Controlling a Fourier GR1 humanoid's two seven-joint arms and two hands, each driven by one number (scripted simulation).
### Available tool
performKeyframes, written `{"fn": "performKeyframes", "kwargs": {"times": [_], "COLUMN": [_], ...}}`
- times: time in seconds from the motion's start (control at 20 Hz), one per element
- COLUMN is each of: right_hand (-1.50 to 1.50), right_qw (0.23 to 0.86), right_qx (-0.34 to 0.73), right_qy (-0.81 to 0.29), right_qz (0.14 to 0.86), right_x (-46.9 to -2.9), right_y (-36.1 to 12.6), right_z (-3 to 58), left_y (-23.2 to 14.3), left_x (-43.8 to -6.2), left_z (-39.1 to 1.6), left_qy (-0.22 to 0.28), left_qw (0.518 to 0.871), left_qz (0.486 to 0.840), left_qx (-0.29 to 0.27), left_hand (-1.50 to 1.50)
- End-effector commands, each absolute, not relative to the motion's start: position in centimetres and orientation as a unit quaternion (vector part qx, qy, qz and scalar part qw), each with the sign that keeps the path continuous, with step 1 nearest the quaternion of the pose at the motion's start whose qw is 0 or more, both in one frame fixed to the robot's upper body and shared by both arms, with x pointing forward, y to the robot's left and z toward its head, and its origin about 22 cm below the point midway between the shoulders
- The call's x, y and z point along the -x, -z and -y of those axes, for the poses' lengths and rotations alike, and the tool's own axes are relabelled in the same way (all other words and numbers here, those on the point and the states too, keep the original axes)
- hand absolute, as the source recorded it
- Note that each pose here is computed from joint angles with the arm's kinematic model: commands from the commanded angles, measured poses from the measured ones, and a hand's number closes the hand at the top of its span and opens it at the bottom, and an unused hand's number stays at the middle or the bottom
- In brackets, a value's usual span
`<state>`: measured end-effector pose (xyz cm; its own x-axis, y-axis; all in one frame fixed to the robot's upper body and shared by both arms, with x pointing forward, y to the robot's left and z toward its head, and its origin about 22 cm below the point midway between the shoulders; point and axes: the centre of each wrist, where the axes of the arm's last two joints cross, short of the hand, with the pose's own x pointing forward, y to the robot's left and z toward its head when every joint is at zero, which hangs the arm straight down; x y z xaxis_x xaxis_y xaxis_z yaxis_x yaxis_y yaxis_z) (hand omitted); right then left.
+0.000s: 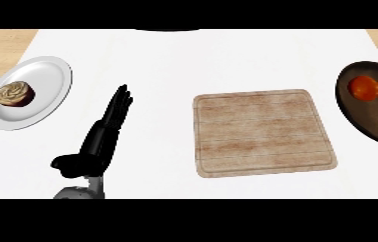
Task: Pick the tomato from the cutting board and place it in the pan
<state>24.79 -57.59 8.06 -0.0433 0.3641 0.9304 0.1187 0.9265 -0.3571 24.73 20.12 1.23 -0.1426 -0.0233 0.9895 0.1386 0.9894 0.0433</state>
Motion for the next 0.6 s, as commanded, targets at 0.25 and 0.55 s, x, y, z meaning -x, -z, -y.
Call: {"fn": "performKeyframes", "kwargs": {"times": [0.25,0.55], "right_hand": [-1.50,-1.50], "right_qw": [0.637,0.634], "right_qx": [0.079,0.091], "right_qy": [-0.121,-0.133], "right_qz": [0.757,0.756], "right_x": [-22.0,-21.0], "right_y": [-8.7,-7.3], "right_z": [59.4,59.3], "left_y": [-1.3,-0.3], "left_x": [-24.7,-24.0], "left_z": [-21.0,-19.6], "left_qy": [0.062,0.061], "left_qw": [0.659,0.655], "left_qz": [0.749,0.752], "left_qx": [0.037,0.042], "left_hand": [0.00,0.00]}}
